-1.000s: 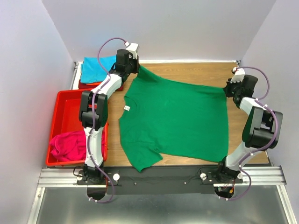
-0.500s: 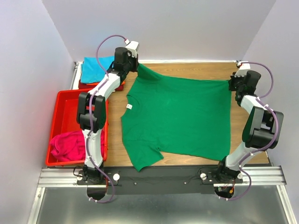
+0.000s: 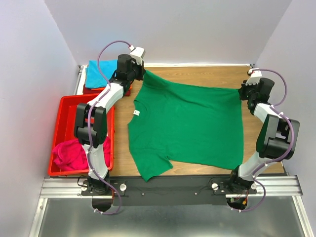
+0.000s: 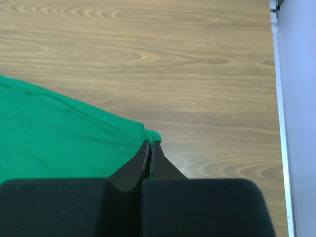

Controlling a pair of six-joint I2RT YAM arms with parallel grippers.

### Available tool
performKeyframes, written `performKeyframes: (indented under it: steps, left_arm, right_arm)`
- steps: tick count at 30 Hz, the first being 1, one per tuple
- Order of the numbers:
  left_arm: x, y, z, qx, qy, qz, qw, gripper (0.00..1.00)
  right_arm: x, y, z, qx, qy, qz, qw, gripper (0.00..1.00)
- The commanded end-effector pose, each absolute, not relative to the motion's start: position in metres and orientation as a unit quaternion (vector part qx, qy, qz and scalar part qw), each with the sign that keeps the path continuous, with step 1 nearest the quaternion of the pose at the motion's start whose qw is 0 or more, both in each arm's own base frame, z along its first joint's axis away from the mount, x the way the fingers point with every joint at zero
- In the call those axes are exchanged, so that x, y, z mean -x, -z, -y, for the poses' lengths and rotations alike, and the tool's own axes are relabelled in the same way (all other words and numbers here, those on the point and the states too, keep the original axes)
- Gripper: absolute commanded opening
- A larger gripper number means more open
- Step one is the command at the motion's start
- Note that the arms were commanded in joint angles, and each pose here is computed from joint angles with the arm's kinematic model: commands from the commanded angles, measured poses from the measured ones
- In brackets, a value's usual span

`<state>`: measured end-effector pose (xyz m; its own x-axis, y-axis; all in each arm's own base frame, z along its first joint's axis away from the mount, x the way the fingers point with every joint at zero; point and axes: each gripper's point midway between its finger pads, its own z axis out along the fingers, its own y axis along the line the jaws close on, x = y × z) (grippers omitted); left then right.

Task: Fold and stack the t-shirts
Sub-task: Flatten the tshirt out, then fold the tshirt

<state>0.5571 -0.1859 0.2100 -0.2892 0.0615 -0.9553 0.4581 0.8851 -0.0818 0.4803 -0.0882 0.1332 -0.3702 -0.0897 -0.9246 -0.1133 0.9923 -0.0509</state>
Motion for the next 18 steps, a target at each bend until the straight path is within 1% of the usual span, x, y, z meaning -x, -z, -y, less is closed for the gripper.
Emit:
performKeyframes:
  steps: [1,11,18]
  left_arm:
    - [-0.547,-0.217,0.187,-0.174,0.185,-0.775,0.579,0.00]
    - [-0.542,-0.218,0.190,-0.176,0.197,-0.773,0.576,0.00]
    - [-0.539,-0.226,0.189,-0.175,0.198,-0.770,0.580,0.00]
  right_arm:
    - [-0.469,-0.132,0.084,0.072,-0.010,-0.831,0.551,0.01]
    - [-0.459,-0.154,0.096,0.060,0.028,-0.819,0.570,0.01]
    - [-0.449,-0.149,0.104,0.049,0.046,-0.823,0.565,0.01]
